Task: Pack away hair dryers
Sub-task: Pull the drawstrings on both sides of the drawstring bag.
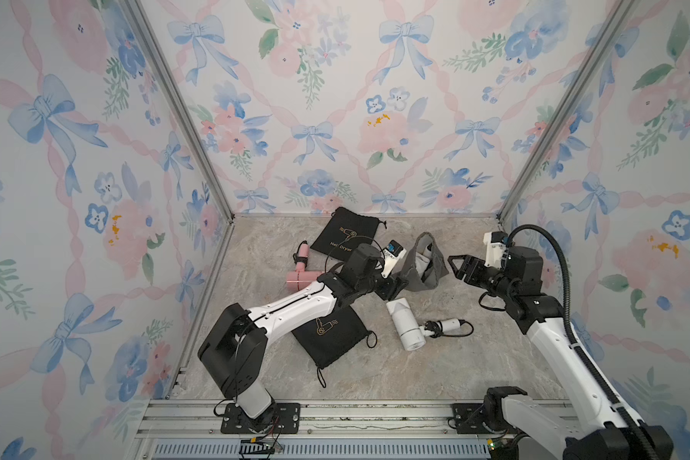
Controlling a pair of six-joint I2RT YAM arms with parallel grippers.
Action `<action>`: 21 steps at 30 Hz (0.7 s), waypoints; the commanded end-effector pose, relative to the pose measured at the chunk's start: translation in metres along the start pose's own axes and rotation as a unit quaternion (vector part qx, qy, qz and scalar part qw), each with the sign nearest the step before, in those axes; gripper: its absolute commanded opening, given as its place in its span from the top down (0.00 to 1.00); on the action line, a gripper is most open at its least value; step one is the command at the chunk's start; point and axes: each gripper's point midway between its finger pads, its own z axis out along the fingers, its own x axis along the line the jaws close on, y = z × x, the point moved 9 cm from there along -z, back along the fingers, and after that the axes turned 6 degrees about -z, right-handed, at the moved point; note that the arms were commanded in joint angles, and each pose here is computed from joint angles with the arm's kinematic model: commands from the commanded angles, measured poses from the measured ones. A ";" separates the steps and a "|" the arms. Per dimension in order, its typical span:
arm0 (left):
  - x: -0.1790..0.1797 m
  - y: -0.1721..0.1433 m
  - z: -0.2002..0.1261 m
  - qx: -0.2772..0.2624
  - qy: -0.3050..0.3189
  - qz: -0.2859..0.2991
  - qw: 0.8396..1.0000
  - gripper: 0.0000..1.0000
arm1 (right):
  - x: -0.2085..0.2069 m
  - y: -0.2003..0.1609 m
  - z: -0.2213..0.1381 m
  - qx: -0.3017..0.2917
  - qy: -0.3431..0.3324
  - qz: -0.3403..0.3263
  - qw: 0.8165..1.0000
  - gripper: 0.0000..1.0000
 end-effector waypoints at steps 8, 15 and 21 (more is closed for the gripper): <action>0.003 0.008 0.039 0.004 0.018 0.015 1.000 0.38 | -0.002 -0.003 -0.007 -0.009 0.000 -0.003 1.000 0.28; 0.004 0.014 0.055 0.003 0.017 0.007 1.000 0.68 | -0.003 -0.003 -0.010 -0.006 -0.003 -0.010 1.000 0.28; 0.005 0.018 0.050 -0.005 0.025 0.009 1.000 1.00 | -0.007 -0.010 -0.010 0.010 -0.017 -0.018 1.000 0.28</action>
